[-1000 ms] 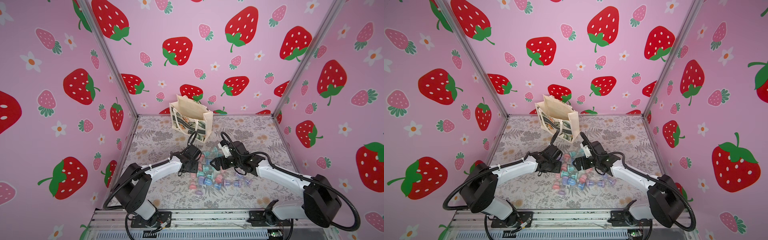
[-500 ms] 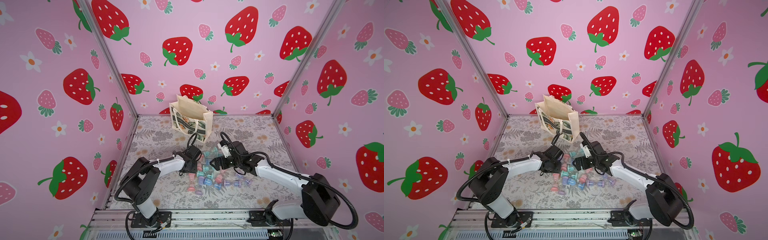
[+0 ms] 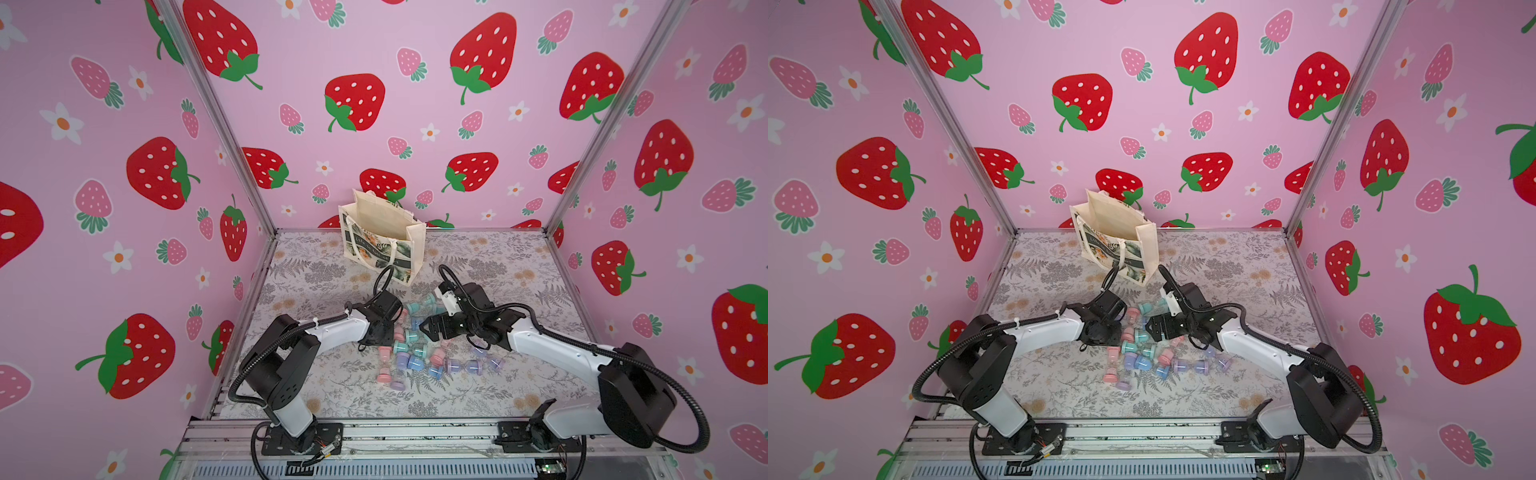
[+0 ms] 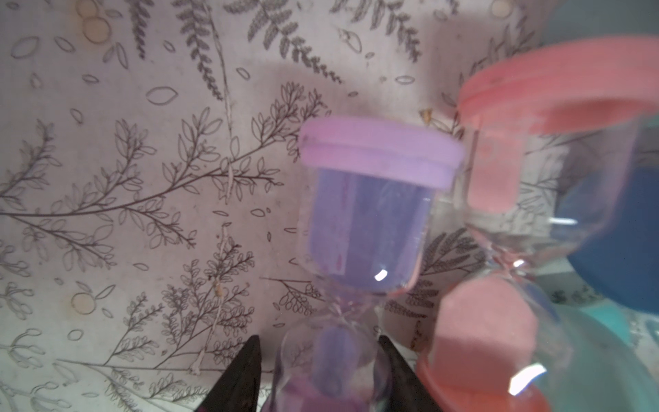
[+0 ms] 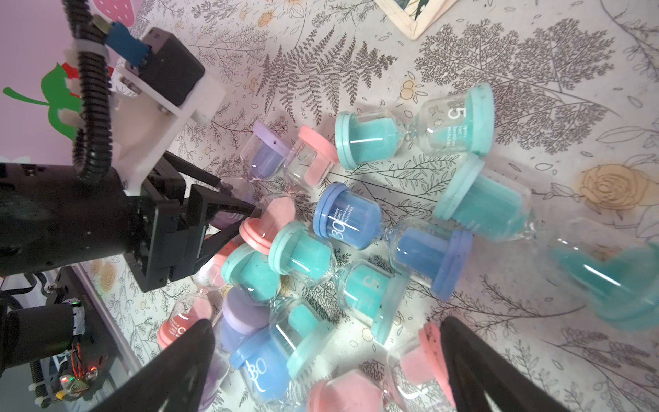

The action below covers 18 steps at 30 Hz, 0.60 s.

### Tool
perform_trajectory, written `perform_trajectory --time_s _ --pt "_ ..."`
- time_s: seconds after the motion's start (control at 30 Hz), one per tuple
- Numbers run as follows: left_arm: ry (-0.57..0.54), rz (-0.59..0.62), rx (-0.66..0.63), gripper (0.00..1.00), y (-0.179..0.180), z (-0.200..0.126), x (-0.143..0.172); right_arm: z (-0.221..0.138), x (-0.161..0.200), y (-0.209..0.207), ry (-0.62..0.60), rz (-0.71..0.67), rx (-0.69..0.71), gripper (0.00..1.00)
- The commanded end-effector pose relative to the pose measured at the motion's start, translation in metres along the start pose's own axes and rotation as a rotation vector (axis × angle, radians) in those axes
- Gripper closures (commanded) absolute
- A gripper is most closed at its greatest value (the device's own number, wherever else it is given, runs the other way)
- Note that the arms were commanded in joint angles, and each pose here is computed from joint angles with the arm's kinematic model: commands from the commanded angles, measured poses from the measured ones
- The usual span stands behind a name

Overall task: Put the hourglass into the canvas bag
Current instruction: Pick up the hourglass from the center of the board.

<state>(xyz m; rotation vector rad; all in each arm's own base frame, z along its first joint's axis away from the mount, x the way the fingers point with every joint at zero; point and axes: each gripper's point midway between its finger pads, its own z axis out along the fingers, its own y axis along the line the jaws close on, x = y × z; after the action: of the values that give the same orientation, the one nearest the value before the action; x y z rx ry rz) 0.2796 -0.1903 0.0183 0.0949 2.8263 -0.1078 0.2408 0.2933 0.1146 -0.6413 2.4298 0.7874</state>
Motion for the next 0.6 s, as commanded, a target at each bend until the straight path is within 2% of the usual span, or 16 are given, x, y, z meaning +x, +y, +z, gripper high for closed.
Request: perform_trajectory --time_s 0.0,0.4,0.57 --pt "0.032 -0.013 -0.009 0.5 0.008 -0.002 0.013 0.0 -0.008 0.003 -0.02 -0.012 0.006 0.01" --pt "-0.013 -0.029 0.005 0.62 0.003 -0.007 0.001 -0.001 -0.009 0.001 -0.03 -0.008 0.017 0.01" --pt "-0.042 -0.028 0.024 0.64 -0.001 -0.015 -0.008 -0.003 -0.014 0.001 -0.042 -0.01 0.02 0.01"
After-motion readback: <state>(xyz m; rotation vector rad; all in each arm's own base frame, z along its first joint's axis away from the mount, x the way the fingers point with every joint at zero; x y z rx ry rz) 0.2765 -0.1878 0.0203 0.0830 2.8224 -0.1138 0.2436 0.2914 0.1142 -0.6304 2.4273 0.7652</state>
